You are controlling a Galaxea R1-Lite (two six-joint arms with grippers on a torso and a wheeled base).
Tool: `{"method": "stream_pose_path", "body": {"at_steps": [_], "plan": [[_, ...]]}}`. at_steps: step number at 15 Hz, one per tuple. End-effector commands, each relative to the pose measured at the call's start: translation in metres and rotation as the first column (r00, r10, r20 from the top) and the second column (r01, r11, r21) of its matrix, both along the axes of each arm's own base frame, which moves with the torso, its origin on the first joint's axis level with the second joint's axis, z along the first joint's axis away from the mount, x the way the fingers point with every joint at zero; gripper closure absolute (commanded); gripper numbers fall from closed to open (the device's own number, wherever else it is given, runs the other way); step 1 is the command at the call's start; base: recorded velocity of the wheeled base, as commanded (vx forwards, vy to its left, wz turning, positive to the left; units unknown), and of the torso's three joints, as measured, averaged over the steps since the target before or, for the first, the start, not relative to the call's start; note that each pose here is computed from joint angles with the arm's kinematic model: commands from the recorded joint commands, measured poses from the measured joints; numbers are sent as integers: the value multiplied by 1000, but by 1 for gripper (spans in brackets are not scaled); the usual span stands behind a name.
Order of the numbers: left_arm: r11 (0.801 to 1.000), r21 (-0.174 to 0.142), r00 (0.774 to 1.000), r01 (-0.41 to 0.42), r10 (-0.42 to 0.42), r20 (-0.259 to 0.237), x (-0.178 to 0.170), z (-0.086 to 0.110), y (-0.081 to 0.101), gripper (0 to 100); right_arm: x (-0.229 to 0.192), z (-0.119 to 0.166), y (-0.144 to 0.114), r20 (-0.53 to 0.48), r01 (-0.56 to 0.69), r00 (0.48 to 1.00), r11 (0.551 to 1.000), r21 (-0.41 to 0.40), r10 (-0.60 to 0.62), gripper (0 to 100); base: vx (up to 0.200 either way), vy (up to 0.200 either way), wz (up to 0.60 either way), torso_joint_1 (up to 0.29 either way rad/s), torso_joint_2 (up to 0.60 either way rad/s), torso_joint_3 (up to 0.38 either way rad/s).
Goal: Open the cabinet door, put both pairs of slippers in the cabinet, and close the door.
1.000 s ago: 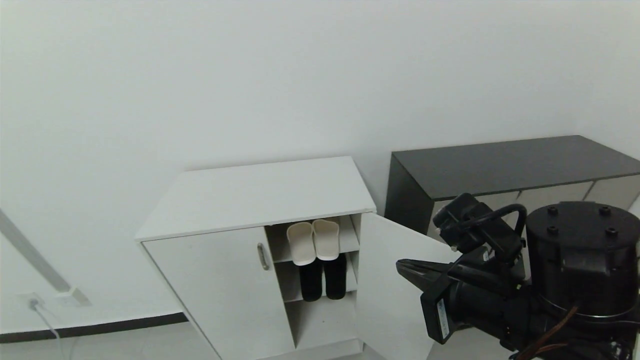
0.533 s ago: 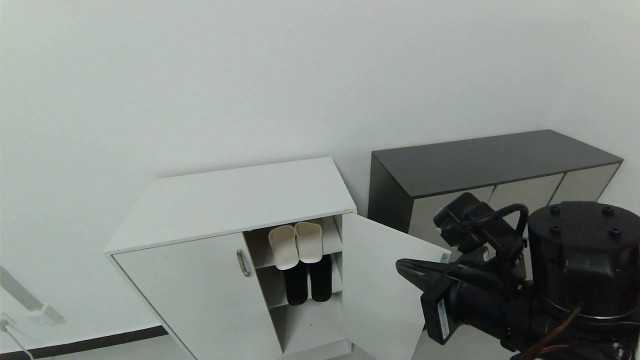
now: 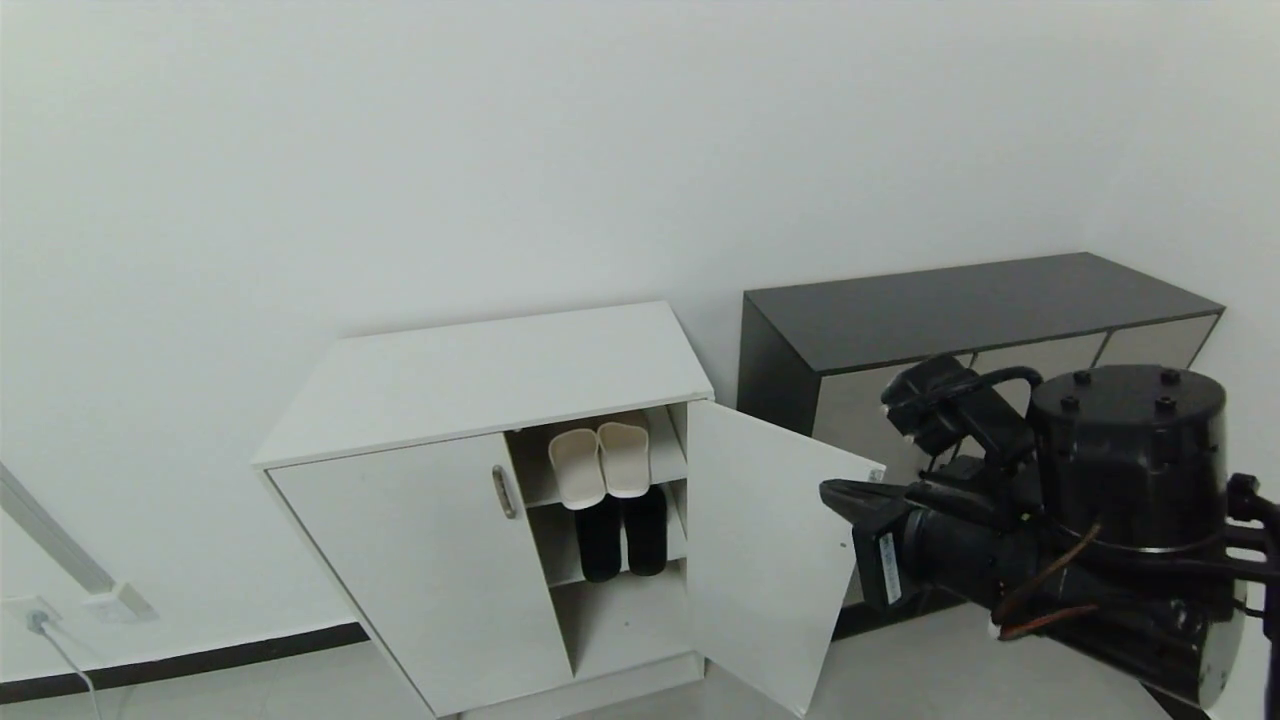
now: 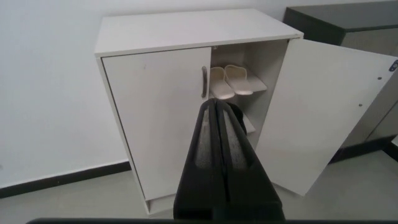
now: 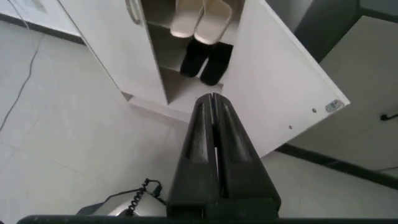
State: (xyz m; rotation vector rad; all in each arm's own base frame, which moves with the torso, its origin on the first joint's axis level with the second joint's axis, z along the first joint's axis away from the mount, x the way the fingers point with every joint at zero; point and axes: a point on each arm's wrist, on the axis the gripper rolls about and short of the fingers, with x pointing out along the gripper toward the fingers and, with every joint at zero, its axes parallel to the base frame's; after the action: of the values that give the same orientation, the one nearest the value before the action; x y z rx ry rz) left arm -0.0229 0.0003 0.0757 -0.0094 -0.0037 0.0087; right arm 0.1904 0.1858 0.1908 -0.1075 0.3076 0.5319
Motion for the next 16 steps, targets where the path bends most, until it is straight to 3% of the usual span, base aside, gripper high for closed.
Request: {"method": "stream_pose_path", "body": {"at_steps": [1,7,16], "plan": [[1000,0,1000,1,-1,-1,0,0,0,100,50,-1,-17,-10,138,990,990,7,-138,100,0,0,0,0,0,0],[1000,-1,1000,0,0,-1,0,0,0,100,144,-33,-39,-80,257,964,966,7,-255,100,0,0,0,0,0,0],[1000,-1,1000,0,0,-1,0,0,0,100,200,-81,-58,-173,339,927,941,5,-333,100,0,0,0,0,0,0]]}}
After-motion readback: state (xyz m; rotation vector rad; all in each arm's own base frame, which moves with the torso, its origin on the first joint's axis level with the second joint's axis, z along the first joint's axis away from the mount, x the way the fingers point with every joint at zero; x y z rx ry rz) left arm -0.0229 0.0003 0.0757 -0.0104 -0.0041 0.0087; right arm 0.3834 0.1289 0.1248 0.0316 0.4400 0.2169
